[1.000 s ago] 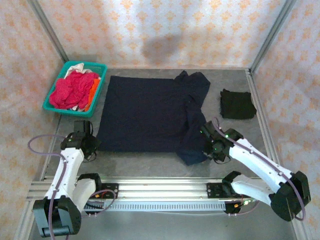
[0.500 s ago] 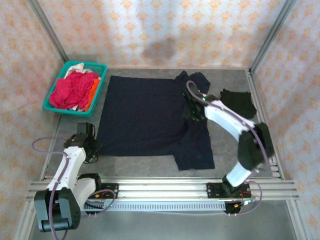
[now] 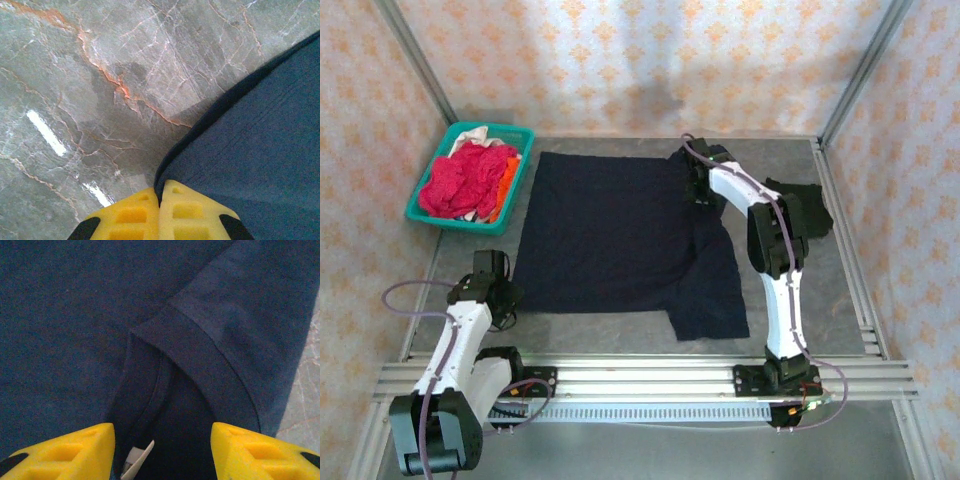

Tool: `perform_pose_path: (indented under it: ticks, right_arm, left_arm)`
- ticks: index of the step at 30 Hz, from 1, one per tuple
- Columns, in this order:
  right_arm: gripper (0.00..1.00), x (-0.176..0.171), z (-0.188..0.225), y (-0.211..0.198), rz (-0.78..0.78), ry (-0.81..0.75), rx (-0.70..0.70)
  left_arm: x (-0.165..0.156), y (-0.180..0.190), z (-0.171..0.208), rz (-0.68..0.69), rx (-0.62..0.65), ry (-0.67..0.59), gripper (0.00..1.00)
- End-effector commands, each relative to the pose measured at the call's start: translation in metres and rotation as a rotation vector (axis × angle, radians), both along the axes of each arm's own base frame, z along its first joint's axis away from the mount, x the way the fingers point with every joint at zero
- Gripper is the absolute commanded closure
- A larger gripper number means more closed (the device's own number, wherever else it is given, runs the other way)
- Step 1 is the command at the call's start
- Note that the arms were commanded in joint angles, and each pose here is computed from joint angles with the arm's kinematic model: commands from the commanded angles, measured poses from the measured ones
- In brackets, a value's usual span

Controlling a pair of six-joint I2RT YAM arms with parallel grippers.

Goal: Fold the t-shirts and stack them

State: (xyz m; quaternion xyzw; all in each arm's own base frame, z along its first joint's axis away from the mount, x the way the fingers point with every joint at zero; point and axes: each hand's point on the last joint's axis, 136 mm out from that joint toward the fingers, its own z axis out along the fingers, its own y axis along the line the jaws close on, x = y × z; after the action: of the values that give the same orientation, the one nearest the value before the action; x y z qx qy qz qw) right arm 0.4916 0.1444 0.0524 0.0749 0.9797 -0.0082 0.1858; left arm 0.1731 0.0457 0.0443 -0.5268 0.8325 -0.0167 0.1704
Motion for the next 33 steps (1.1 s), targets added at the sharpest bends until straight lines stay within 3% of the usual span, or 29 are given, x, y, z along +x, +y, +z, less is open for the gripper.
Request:
perform_pose_path:
  ticks: [1,4,6,13,19,22,23,33]
  right_arm:
    - [0.6,-0.015,-0.005,0.003,0.063,0.098,0.0]
    - [0.79,-0.016,0.0,-0.001,0.066,0.09,-0.001]
    - [0.98,-0.014,0.003,-0.007,0.049,0.072,-0.006]
    - [1.0,-0.003,0.024,-0.059,-0.095,-0.003,-0.004]
    - [1.0,-0.015,0.033,-0.091,-0.156,-0.022,0.018]
    - [0.46,-0.023,0.043,-0.068,-0.082,-0.04,0.137]
    - [0.38,-0.028,0.046,-0.059,-0.057,-0.046,0.161]
    - [0.36,-0.082,0.029,0.005,0.136,0.009,0.117]
  left_arm:
    - [-0.007,0.006,-0.002,0.034,0.025,0.015,1.0]
    - [-0.007,0.006,-0.002,0.036,0.026,0.014,1.0]
    - [-0.007,0.007,-0.002,0.037,0.028,0.013,1.0]
    - [-0.008,0.007,-0.001,0.038,0.033,0.015,1.0]
    - [-0.007,0.008,0.002,0.045,0.036,0.005,1.0]
    - [-0.007,0.009,0.003,0.043,0.039,0.005,1.0]
    - [-0.006,0.008,0.003,0.041,0.039,0.003,1.0]
    - [-0.004,0.01,0.006,0.037,0.045,-0.003,1.0]
